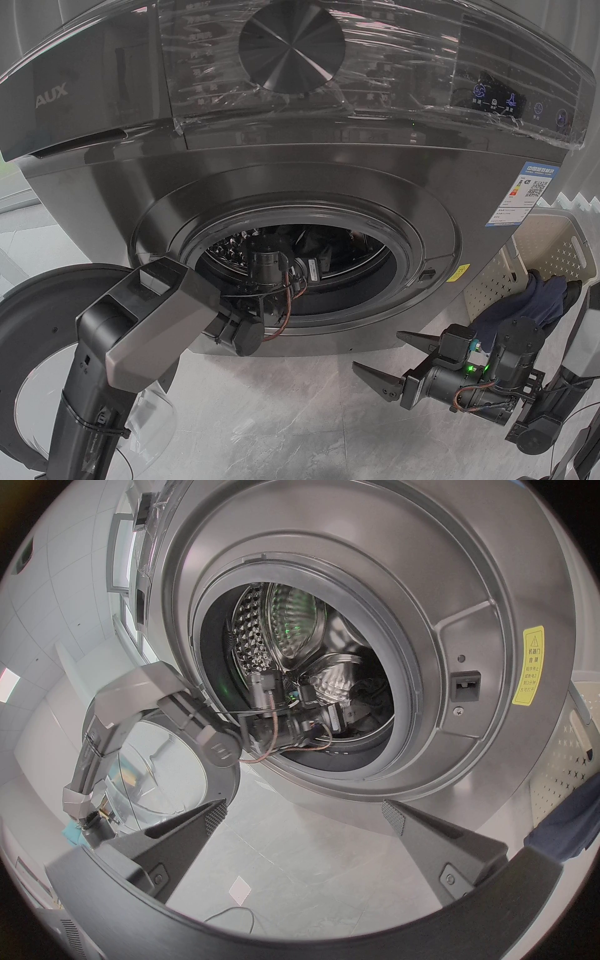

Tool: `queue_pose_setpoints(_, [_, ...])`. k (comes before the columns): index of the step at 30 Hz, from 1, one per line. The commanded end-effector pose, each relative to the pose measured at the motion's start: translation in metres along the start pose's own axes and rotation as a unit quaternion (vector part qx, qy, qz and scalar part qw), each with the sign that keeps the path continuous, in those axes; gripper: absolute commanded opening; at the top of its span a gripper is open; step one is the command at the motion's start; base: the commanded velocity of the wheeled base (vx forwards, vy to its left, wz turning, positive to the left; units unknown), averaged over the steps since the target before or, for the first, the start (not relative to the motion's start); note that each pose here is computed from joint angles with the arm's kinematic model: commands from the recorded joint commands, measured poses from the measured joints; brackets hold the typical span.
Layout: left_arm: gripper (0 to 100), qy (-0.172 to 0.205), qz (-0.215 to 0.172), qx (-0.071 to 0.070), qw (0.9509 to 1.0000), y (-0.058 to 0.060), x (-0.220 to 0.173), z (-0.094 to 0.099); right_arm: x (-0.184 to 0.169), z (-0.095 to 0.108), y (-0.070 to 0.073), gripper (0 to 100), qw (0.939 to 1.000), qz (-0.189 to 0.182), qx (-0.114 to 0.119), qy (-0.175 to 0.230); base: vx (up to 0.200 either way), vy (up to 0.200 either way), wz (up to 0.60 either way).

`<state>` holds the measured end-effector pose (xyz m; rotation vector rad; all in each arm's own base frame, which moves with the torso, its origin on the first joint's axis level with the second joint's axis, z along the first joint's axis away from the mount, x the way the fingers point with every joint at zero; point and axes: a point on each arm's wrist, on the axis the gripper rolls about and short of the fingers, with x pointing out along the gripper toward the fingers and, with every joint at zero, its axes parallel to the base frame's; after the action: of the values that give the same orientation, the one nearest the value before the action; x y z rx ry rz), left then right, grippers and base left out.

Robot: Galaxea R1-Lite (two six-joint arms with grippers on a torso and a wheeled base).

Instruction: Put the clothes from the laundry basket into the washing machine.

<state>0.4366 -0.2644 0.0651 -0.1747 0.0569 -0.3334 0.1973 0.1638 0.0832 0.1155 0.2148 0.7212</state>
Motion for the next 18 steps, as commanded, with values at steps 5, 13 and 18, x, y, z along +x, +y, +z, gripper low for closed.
queue_pose_setpoints(5, [100, 0.008, -0.09, 0.041, 0.9951, -0.034, -0.114, 0.051, -0.012, 0.0, 0.0, 100, 1.0, -0.001, 0.001, 0.004, 0.0, 0.0, 0.0])
queue_pose_setpoints(13, [100, 0.061, -0.124, 0.058, 0.9887, -0.028, -0.192, 0.045, -0.045, 0.002, 0.003, 100, 1.0, -0.002, 0.005, 0.006, 0.0, 0.0, 0.0])
queue_pose_setpoints(18, [100, 0.062, -0.168, 0.057, 0.9821, -0.034, -0.237, 0.057, -0.065, 0.005, -0.001, 100, 0.9999, -0.013, 0.01, -0.001, 0.0, 0.0, 0.0])
